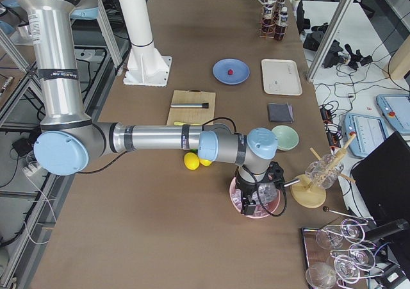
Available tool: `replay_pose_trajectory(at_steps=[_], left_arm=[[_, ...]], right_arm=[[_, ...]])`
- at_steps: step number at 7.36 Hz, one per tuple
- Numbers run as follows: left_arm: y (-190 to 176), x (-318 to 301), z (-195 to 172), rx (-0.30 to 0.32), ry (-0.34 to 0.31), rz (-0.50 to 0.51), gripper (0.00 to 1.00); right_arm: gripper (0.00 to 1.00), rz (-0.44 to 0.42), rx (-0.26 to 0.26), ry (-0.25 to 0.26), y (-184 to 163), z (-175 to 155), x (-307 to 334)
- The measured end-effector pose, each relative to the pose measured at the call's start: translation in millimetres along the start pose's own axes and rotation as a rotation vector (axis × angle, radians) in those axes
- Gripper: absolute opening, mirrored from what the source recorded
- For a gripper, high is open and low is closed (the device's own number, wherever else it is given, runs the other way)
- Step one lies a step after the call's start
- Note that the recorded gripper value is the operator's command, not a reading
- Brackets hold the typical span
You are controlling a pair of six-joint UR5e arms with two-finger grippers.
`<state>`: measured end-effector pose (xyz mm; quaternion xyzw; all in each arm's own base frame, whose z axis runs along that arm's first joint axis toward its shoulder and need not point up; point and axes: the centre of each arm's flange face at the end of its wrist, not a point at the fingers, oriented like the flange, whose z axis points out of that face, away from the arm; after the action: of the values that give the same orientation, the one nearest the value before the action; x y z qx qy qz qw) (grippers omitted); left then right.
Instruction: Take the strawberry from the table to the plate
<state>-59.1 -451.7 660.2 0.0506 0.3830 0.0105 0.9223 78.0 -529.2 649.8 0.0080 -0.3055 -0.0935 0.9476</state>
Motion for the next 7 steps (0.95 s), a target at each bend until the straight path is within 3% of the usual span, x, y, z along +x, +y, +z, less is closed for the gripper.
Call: replay_pose_trajectory(at_steps=[7], left_arm=[[0.1,-0.3,0.3,-0.001,0.001,-0.001,0.98]], right_arm=[[1.00,-0.004,0.008,-0.004,1.4,0.8,-0.3]])
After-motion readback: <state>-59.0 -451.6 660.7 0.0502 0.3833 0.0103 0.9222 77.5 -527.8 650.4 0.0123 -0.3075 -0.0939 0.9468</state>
